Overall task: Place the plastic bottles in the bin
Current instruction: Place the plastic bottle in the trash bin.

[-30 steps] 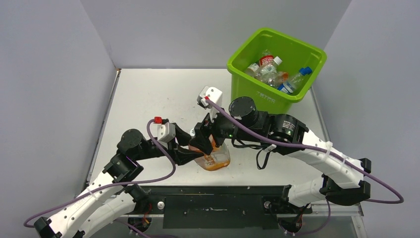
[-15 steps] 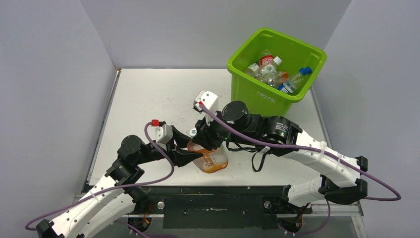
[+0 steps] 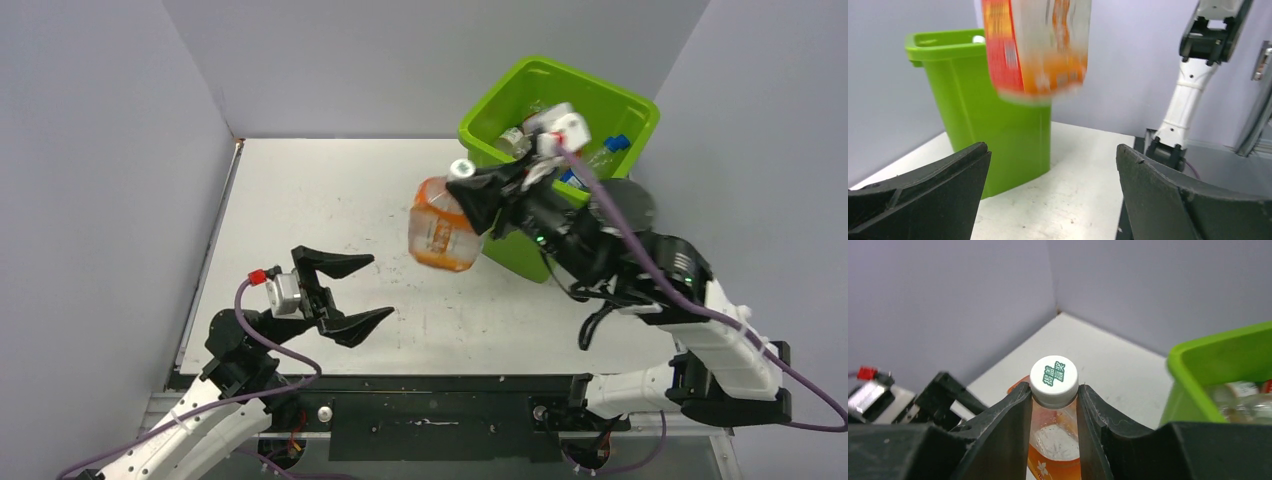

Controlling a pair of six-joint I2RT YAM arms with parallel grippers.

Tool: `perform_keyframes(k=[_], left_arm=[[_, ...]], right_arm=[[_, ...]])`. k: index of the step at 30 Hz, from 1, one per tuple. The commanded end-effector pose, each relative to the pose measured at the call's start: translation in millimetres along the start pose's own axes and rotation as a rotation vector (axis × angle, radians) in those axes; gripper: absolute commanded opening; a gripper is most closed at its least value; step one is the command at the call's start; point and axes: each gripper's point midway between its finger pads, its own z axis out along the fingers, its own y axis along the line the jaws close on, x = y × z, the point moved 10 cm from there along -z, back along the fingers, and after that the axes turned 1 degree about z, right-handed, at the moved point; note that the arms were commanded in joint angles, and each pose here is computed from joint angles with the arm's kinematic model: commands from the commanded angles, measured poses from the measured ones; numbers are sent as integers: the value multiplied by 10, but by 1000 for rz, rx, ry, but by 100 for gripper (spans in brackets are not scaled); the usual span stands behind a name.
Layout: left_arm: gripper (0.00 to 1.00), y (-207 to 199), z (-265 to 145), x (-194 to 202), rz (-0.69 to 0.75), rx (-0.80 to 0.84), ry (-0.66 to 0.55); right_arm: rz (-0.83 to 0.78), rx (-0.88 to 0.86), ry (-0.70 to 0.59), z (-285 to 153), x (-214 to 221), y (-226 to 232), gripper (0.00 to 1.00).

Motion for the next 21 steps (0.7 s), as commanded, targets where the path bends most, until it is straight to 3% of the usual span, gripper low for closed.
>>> perform_keyframes(k=[1,10,16,21], left_arm=[[96,68,-28,-144,73,-107,-112],[96,129,-5,-82,70,-140,-93],[96,145,5,-58,64,-151,-86],[96,160,6,-37,60,-169,-81]], right_arm=[[59,308,-373,-478,-797,-384,5],[-113,812,-425,-187,-1066,-656,5],[-136,1102,-422,131,-990,-1279,5],[-75,1291,-509,101,-860,-1879,5]])
